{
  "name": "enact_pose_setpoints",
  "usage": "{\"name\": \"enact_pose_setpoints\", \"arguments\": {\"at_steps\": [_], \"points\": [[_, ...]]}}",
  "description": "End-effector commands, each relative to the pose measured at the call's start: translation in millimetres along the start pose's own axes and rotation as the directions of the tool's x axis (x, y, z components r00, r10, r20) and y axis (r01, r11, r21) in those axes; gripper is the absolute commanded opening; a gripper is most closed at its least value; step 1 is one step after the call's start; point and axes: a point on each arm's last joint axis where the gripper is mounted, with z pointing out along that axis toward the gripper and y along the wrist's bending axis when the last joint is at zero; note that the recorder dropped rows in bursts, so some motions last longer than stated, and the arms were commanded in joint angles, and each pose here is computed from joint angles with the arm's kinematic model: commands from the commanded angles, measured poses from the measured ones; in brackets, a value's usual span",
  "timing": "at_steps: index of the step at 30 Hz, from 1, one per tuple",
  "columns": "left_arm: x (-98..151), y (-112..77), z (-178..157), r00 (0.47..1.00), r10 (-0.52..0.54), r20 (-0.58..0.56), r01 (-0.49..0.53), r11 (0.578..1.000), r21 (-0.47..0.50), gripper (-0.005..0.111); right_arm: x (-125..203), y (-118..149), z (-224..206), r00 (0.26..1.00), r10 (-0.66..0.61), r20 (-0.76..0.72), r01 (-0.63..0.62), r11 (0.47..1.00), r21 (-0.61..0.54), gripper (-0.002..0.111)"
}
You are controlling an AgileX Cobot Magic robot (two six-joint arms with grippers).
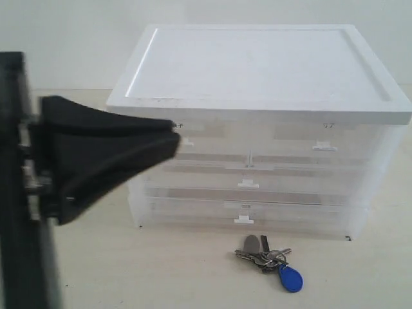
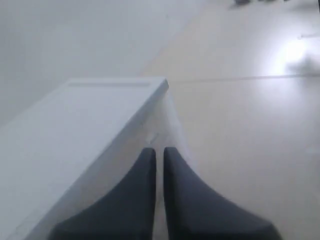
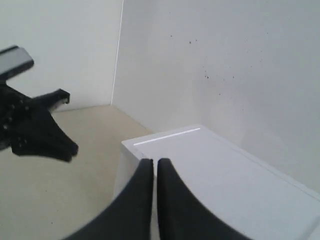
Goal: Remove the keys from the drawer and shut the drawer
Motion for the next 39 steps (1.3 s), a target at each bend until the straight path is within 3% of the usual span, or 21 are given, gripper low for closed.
{"name": "enact_pose_setpoints", "arguments": {"at_steps": [1, 4, 8, 14, 21, 39], "points": [[-4, 4.0, -54, 0.984, -0.039, 0.172, 0.047, 0.998, -0.044, 0.005, 18, 3, -32, 0.995, 0.003, 0.103, -0.005, 1.0, 0.023, 0.0], [0, 4.7, -86, 0.96, -0.04, 0.276, 0.061, 0.996, -0.066, 0.005, 26, 4, -51, 0.985, 0.006, 0.173, -0.012, 0.999, 0.034, 0.0], [11, 4.7, -126, 0.906, -0.061, 0.42, 0.109, 0.99, -0.091, 0.005, 33, 5, -49, 0.993, 0.032, 0.11, -0.035, 0.999, 0.026, 0.0], [36, 1.9, -159, 0.826, -0.062, 0.56, 0.157, 0.98, -0.123, 0.005, 41, 6, -43, 0.997, 0.034, 0.076, -0.036, 0.999, 0.021, 0.0], [51, -1.0, -147, 0.853, -0.083, 0.515, 0.171, 0.977, -0.126, 0.005, 42, 6, -43, 0.996, 0.059, 0.071, -0.061, 0.998, 0.016, 0.0], [52, -2.5, -146, 0.86, -0.075, 0.505, 0.155, 0.981, -0.117, 0.005, 42, 7, -43, 0.996, 0.061, 0.071, -0.062, 0.998, 0.014, 0.0]]}}
